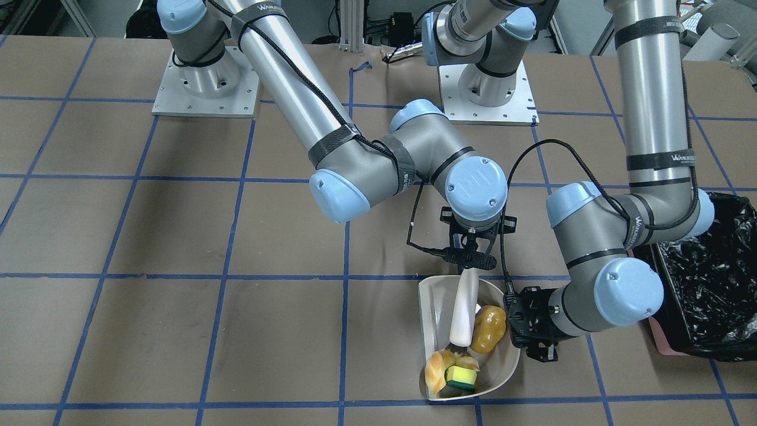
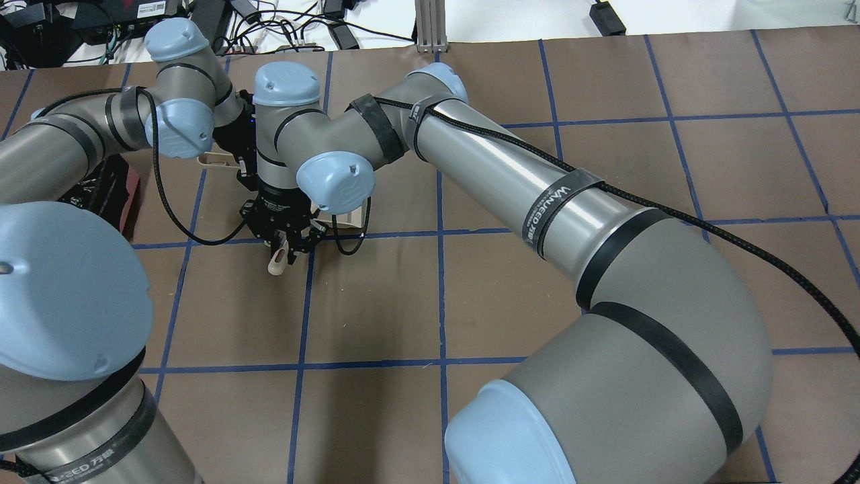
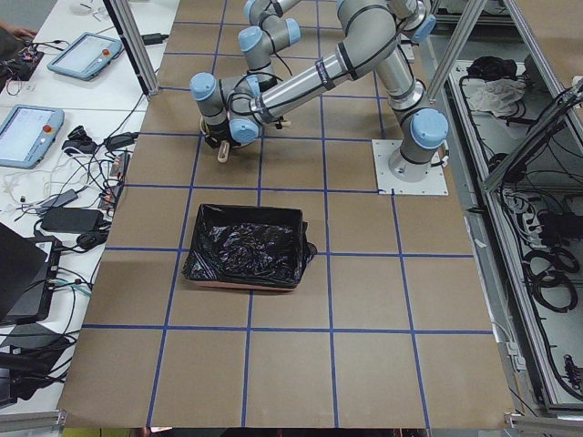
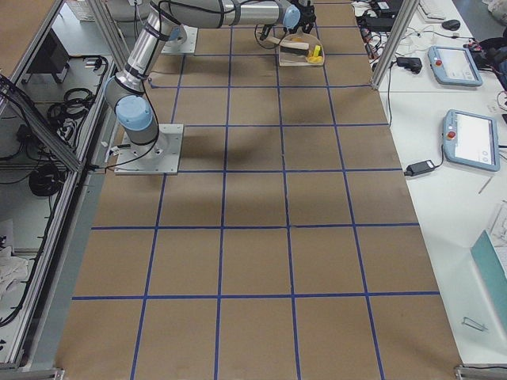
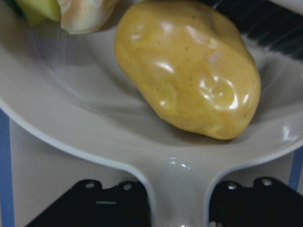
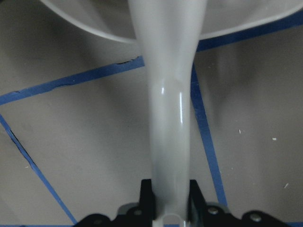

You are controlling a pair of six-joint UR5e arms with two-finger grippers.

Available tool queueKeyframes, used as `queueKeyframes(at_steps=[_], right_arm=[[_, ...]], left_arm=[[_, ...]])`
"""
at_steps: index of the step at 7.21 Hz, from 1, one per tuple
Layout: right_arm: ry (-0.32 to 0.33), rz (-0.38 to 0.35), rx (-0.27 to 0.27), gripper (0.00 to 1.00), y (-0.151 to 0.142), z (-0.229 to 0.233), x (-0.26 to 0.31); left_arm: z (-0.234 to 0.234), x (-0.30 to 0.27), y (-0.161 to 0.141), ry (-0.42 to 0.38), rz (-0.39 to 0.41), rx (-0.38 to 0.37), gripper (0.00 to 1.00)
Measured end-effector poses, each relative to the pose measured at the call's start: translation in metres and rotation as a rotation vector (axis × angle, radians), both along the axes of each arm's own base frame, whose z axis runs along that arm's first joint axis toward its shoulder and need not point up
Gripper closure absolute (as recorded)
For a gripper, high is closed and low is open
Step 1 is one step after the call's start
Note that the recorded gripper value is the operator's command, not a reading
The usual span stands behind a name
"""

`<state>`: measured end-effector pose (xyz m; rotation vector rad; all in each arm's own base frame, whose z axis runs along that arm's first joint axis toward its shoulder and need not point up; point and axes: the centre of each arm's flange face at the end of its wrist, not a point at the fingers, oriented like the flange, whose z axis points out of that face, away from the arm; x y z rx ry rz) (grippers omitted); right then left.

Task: Sweep and dump trash into bin
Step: 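Push the items into the dustpan with the brush while the left gripper holds it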

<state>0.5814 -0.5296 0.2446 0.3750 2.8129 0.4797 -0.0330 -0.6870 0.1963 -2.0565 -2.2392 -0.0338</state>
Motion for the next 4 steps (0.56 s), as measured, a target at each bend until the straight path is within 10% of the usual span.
queueKeyframes(at_steps=[4], right_arm=[[0.133,0.066,-0.026,0.99,0.009,0.034,-0.037]], left_arm=[[0.0,0.0,0.0,0.002,0.0,-0.001,1.0]])
